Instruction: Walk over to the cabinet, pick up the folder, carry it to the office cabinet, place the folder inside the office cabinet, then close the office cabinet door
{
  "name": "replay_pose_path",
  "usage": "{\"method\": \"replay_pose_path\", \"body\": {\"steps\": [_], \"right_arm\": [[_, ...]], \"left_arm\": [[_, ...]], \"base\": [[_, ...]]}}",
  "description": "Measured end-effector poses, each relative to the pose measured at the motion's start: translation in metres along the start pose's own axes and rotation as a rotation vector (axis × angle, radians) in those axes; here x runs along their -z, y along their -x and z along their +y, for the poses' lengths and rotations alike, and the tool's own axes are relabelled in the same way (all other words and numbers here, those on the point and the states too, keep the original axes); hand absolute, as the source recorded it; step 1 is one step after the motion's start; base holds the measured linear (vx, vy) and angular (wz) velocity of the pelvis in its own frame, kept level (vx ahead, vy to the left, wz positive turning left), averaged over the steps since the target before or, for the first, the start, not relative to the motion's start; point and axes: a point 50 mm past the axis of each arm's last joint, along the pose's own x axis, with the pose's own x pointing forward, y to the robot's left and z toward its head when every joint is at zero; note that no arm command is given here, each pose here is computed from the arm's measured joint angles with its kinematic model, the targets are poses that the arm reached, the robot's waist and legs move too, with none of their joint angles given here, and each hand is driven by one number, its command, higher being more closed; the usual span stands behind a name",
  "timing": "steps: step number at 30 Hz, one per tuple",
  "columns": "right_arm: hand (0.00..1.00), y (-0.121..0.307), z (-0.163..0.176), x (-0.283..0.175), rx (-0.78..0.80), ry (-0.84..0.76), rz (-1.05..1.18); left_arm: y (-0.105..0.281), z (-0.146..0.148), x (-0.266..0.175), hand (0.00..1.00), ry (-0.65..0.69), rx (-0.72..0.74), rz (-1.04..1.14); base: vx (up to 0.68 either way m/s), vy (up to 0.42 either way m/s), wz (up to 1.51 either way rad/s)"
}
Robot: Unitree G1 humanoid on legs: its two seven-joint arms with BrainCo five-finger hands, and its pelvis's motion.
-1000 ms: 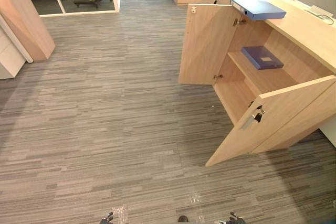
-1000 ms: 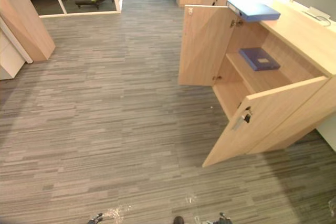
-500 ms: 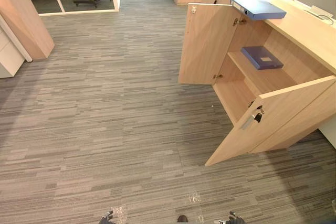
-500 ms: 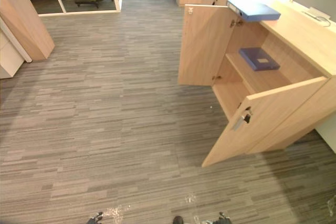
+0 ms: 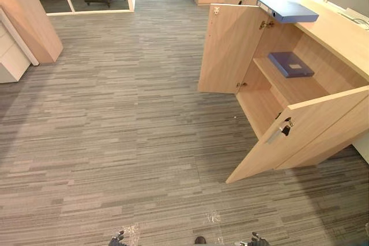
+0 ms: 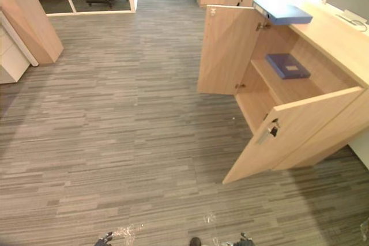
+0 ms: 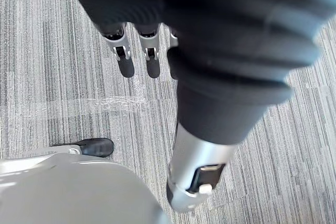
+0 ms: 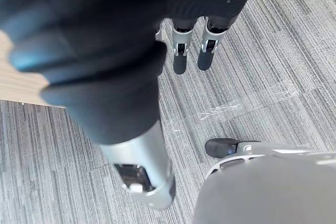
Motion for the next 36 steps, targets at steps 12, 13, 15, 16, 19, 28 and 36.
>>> {"method": "replay_pose_path", "body": {"steps": [12,13,15,16,19,28,36], "right_arm": [[0.0,0.001,0.006,-0.004,-0.001,-0.067,-0.024],[0.0,0.001,0.005,-0.006,0.0,-0.068,-0.033],[0.0,0.0,0.004,-0.007,0.002,-0.071,-0.037],[0.0,0.0,0.004,-0.007,0.003,-0.072,-0.037],[0.0,0.0,-0.005,-0.009,0.028,-0.062,-0.043],[0.0,-0.001,0.021,-0.022,-0.042,-0.084,-0.07],[0.0,-0.002,0.016,-0.039,-0.026,-0.127,-0.138]], "left_arm": [[-0.004,0.013,-0.032,0.0,0.19,-0.089,-0.12],[-0.005,0.012,-0.033,0.0,0.19,-0.09,-0.124],[-0.005,0.011,-0.033,0.0,0.189,-0.095,-0.121],[-0.005,0.011,-0.033,0.0,0.188,-0.098,-0.12],[-0.003,0.003,-0.026,0.0,0.197,-0.087,-0.101],[-0.003,-0.003,-0.029,0.0,-0.117,0.007,-0.127],[-0.005,-0.024,-0.05,0.0,-0.361,0.146,-0.214]], "base": [[-0.01,-0.008,-0.04],[0.11,0.124,-0.07],[0.19,0.218,-0.05],[0.24,0.27,-0.02],[0.29,0.353,-0.28],[0.37,0.289,-0.33],[0.37,0.048,0.16]]}}
